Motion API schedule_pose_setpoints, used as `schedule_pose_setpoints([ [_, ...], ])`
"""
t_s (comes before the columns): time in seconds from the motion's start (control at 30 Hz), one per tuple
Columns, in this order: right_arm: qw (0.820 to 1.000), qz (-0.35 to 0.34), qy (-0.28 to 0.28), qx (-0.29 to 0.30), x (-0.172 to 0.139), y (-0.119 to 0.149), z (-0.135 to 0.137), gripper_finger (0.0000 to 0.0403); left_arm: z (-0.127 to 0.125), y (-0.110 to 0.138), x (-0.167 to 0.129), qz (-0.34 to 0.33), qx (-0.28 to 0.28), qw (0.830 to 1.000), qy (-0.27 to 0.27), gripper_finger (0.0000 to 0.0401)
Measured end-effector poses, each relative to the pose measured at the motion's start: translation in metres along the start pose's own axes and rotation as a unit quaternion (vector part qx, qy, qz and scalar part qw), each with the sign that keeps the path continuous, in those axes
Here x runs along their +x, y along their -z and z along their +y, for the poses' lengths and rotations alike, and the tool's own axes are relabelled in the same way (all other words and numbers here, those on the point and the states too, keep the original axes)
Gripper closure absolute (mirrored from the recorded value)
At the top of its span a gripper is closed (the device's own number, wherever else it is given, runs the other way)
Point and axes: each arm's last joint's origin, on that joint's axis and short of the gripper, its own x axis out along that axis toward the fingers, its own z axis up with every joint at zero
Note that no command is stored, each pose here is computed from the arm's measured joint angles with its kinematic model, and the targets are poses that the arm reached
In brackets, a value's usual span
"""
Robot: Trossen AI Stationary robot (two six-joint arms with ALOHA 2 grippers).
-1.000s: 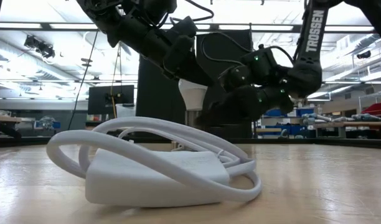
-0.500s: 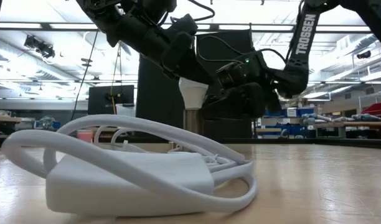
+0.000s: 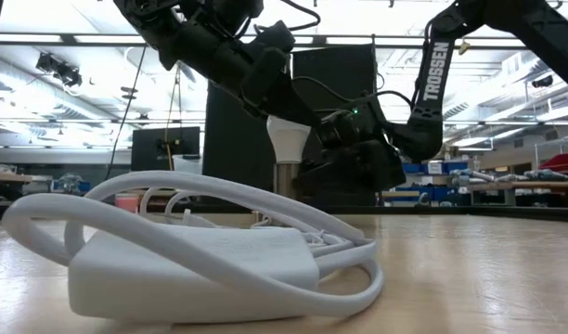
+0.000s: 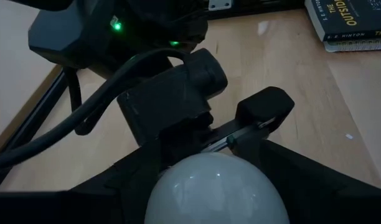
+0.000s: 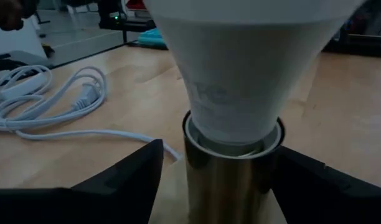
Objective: Screw lightbulb
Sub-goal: Insert the white lightbulb into the silver lamp
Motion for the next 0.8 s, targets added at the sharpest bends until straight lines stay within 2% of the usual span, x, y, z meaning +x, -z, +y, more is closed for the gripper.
schedule_pose_setpoints([
  [0.27,1.0,-0.001,0.004,-0.005,0.0003,-0.0005,-0.0001,0.023,-0.0005,-0.0002,-0.0001,-0.001,0.0,1.0,0.003,0.013],
  [0.57,1.0,0.003,0.022,0.012,0.0005,-0.0007,-0.0009,0.0231,-0.0003,0.0002,0.0,0.001,0.0,1.0,0.001,0.013],
  [0.8,0.997,0.016,0.075,0.032,0.0057,-0.0013,0.006,0.0231,0.0004,0.0017,-0.0006,0.012,0.001,1.0,-0.012,0.013],
])
